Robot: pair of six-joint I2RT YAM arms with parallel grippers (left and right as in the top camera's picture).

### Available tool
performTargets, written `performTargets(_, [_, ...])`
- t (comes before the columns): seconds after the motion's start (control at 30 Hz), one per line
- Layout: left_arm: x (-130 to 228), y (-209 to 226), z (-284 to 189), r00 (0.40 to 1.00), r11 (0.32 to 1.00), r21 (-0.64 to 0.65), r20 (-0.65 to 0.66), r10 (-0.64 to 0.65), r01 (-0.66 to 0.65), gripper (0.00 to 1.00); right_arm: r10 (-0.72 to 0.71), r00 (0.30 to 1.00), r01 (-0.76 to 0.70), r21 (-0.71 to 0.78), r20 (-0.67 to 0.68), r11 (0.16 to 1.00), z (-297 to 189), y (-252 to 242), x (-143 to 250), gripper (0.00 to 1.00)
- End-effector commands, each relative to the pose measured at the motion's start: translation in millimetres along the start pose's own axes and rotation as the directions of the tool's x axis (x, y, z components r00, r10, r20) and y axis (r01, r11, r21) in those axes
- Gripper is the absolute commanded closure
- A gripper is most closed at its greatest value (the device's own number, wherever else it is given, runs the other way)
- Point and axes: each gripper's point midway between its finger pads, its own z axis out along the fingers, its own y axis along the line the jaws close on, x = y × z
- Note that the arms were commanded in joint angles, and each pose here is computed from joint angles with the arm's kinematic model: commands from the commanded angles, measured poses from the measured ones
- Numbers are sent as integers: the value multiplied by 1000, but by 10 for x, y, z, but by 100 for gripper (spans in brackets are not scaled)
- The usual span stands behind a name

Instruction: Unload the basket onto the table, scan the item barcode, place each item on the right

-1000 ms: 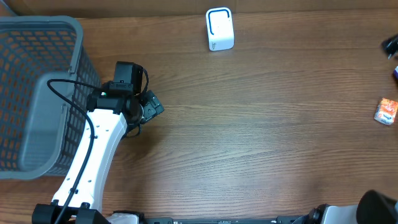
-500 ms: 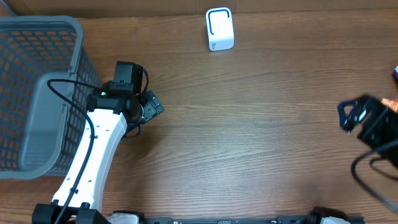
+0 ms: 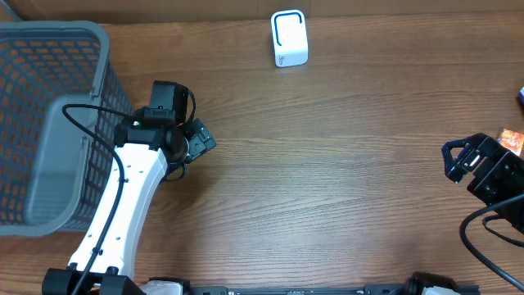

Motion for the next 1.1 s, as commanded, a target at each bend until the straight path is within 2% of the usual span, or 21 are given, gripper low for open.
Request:
performTargets(0.0, [-4, -10, 1, 1000, 1000, 1, -1, -9, 9, 0, -9, 1000, 9, 5, 1, 1000, 11, -12, 9, 0])
performTargets(0.3, [-5, -11, 0, 1000, 1000, 1, 0, -8, 8, 0, -72, 993, 75, 23, -96, 997, 458, -136, 149, 0])
performTargets(0.4, [-4, -10, 1, 1000, 1000, 1, -1, -8, 8, 0, -210, 978, 210, -74, 11, 975, 720, -21, 180, 0])
performTargets(0.5, [-5, -11, 0, 1000, 1000, 1, 0, -9, 9, 0, -252, 962, 265, -136, 102, 955, 867, -2, 278, 0])
performTargets(0.77, [-5, -11, 0, 1000, 1000, 1, 0, -9, 9, 0, -266, 890, 362, -221, 370, 906, 1166, -168, 499, 0])
performTargets(0.9, [-5, -11, 0, 1000, 1000, 1, 0, -9, 9, 0, -286, 804, 454, -228, 522, 862, 1292, -204, 523, 0])
performTargets(1.07, [-5, -11, 0, 1000, 1000, 1, 0, -9, 9, 0, -256, 723, 504, -237, 642, 830, 1399, -224, 521, 0])
